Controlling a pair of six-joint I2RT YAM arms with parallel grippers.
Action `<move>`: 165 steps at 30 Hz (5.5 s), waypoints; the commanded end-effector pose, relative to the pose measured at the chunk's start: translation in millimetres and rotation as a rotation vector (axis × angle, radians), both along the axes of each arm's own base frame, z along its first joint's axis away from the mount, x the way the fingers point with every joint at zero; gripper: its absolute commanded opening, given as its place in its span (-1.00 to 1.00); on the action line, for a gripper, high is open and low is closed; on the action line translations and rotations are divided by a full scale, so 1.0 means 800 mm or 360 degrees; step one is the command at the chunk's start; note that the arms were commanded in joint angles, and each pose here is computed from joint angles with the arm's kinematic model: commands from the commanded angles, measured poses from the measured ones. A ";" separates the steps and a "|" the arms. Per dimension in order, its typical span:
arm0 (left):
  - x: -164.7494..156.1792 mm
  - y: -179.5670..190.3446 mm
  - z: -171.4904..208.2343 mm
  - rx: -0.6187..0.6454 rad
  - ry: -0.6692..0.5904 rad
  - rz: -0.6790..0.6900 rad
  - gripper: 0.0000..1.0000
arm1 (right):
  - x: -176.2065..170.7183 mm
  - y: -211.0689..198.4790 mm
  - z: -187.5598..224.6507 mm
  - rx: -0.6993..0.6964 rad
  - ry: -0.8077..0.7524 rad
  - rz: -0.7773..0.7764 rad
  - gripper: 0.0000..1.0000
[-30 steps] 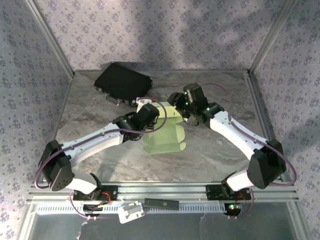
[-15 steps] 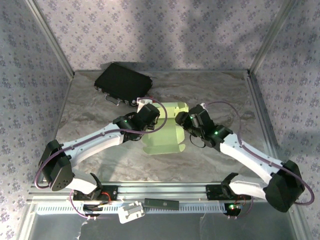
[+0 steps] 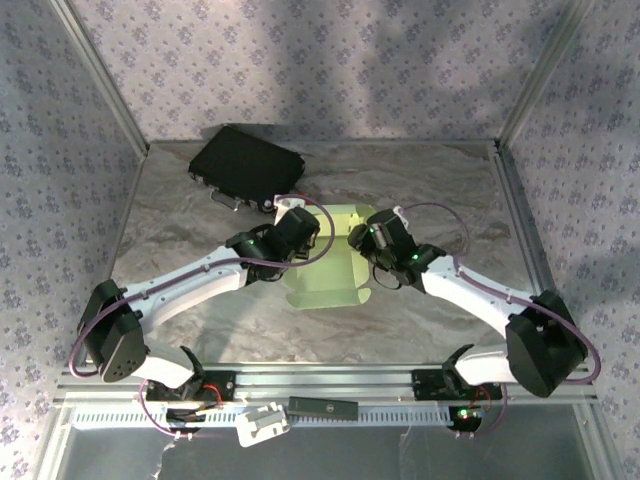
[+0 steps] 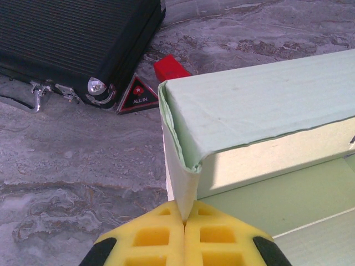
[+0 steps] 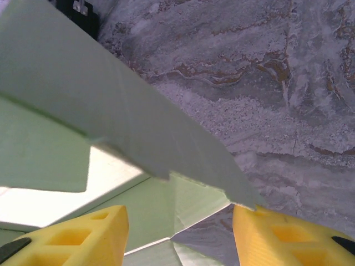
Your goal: Fold the paper box
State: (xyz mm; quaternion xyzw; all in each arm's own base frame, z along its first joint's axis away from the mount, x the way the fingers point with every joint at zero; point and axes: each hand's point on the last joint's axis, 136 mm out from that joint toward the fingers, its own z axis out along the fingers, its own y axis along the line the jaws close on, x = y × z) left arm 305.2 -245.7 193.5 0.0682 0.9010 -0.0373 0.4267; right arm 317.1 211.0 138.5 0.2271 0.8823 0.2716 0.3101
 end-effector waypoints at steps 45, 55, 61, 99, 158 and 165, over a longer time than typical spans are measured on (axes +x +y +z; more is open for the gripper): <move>0.067 0.000 0.109 -0.0858 0.0172 -0.0944 -1.00 | 0.012 -0.053 0.203 0.0444 -0.0843 0.1126 -0.40; 0.075 -0.004 0.091 -0.0837 0.0255 -0.0951 -1.00 | 0.001 -0.030 0.208 0.0404 -0.0926 0.1342 -0.30; 0.076 -0.004 0.091 -0.0837 0.0264 -0.0936 -1.00 | 0.009 -0.021 0.206 0.0447 -0.0908 0.1394 -0.30; 0.064 -0.022 0.081 -0.0670 0.0267 -0.0894 -1.00 | 0.008 0.015 0.190 -0.0050 -0.0813 0.1381 -0.26; 0.052 -0.030 0.073 -0.0364 0.0215 -0.0664 -1.00 | 0.099 -0.010 0.116 -0.1445 -0.0449 0.0490 -1.00; 0.058 -0.025 0.072 -0.0325 0.0200 -0.0567 -1.00 | 0.091 -0.001 0.117 -0.1485 -0.0435 0.0503 -0.95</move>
